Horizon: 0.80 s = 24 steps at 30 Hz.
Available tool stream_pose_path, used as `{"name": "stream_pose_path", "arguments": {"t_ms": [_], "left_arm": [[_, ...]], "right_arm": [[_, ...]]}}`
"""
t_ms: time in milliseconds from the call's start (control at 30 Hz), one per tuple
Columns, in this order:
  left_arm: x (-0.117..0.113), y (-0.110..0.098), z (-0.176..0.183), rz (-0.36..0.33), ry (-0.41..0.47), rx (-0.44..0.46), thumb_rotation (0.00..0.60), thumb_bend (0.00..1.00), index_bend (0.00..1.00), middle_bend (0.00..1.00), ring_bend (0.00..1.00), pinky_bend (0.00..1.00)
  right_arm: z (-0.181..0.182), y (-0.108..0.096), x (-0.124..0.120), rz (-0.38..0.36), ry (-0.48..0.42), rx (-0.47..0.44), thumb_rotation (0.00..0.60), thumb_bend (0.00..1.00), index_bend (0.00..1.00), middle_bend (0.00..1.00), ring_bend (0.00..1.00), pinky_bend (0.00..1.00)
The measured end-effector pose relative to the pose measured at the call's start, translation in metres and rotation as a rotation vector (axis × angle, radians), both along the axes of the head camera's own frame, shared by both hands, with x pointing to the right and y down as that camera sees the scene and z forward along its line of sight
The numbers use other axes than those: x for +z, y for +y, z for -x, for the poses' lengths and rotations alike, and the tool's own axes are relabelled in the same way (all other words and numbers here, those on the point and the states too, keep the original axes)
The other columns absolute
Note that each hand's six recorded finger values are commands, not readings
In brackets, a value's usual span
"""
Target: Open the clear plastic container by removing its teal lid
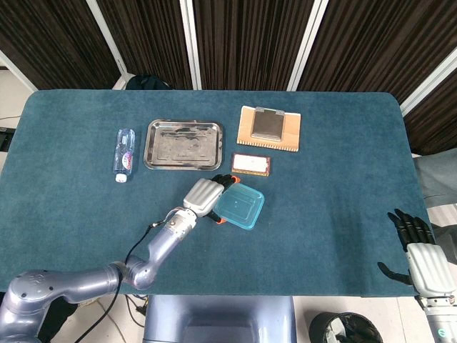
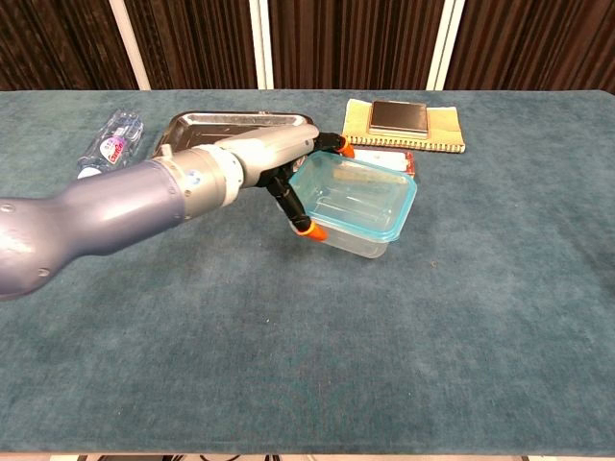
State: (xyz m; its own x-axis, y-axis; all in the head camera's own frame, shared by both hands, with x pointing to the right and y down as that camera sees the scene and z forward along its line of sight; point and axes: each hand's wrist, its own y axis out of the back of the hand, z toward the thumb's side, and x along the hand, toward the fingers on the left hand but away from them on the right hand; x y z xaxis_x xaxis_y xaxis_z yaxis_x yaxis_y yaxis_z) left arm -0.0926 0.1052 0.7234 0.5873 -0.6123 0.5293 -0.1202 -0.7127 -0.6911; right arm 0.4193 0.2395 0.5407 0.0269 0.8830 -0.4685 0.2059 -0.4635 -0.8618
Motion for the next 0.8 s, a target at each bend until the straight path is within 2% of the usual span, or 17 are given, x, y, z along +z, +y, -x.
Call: {"name": "stream_pose_path", "arguments": {"t_ms": [333, 567, 800], "left_arm": [[-0.009, 0.011, 0.001, 0.033, 0.041, 0.051, 0.600, 0.16, 0.25, 0.42, 0.33, 0.46], [-0.014, 0.018, -0.007, 0.043, 0.061, 0.073, 0.600, 0.16, 0.25, 0.42, 0.33, 0.46], [-0.012, 0.028, -0.014, 0.059, 0.068, 0.072, 0.600, 0.16, 0.25, 0.42, 0.33, 0.46]], "right_arm": [[0.048, -0.002, 0.009, 0.023, -0.091, -0.068, 0.600, 0.28, 0.00, 0.00, 0.00, 0.00], [0.103, 0.001, 0.030, 0.060, -0.159, -0.144, 0.600, 0.28, 0.00, 0.00, 0.00, 0.00], [0.143, 0.004, 0.052, 0.083, -0.207, -0.132, 0.600, 0.28, 0.00, 0.00, 0.00, 0.00]]}}
